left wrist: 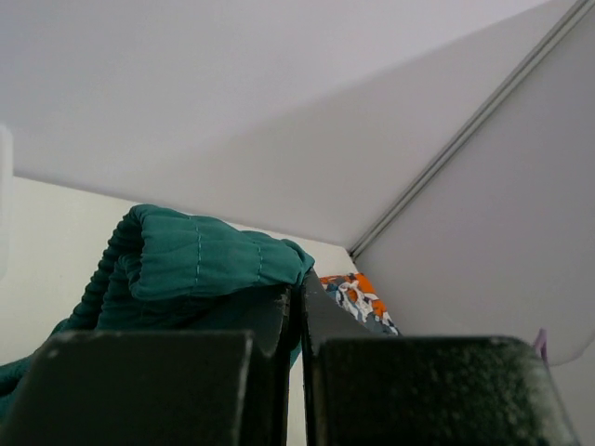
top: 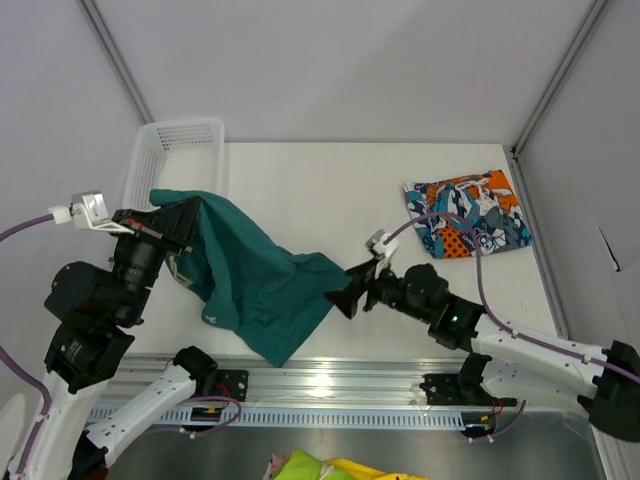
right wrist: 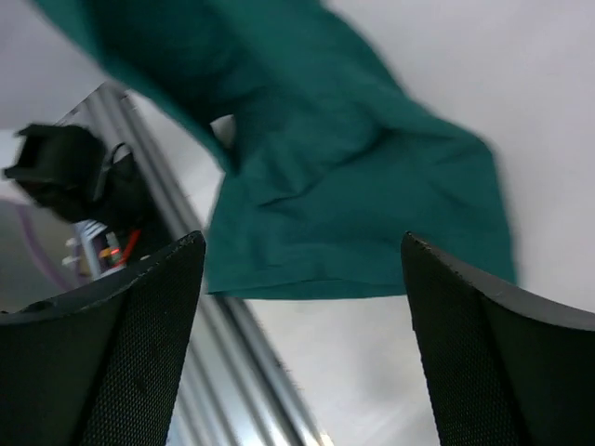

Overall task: Fold and stack the shorts
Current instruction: Move the shorts to the center of the board

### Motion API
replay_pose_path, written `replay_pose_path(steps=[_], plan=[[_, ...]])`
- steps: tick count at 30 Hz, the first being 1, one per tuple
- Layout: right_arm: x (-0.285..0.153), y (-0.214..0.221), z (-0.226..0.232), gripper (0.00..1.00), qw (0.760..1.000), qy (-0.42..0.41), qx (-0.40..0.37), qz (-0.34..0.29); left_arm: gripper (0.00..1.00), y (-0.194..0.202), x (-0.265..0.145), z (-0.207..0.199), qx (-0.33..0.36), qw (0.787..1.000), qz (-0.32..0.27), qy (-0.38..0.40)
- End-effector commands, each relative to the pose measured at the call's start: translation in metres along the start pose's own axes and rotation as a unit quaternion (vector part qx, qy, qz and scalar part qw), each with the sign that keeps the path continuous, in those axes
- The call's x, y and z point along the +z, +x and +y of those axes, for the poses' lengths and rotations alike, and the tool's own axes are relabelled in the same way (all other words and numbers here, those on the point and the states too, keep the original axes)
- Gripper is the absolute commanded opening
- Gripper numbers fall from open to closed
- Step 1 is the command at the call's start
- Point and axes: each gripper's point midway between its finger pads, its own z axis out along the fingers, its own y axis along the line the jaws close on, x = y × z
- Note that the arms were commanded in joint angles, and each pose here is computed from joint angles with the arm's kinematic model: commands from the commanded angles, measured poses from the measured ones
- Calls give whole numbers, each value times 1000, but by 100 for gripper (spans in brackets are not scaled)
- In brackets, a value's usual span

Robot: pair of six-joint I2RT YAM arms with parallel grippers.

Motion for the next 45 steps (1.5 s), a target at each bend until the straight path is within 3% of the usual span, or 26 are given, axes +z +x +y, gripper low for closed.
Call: replay_pose_path(steps=[1, 9, 21, 29, 37, 45], plan=[[10, 13, 57, 86, 999, -38, -15, 26, 0, -8, 4, -1, -7, 1000, -6, -13], [64, 72, 109, 83, 997, -33, -19, 71, 0, -7, 8, 2, -20, 999, 7, -34], [126, 129, 146, 88, 998, -27, -11, 62, 0, -21, 0, 3, -40, 998, -3, -52], [142, 140, 174, 90, 998, -48, -8, 25, 0, -24, 0, 3, -43, 997, -1, -59], [146, 157, 172, 88, 1000, -6, -6, 18, 0, -28, 1, 0, -56, 997, -4, -60], [154, 166, 168, 79, 1000, 16, -11, 22, 0, -24, 2, 1, -61, 996, 0, -63]])
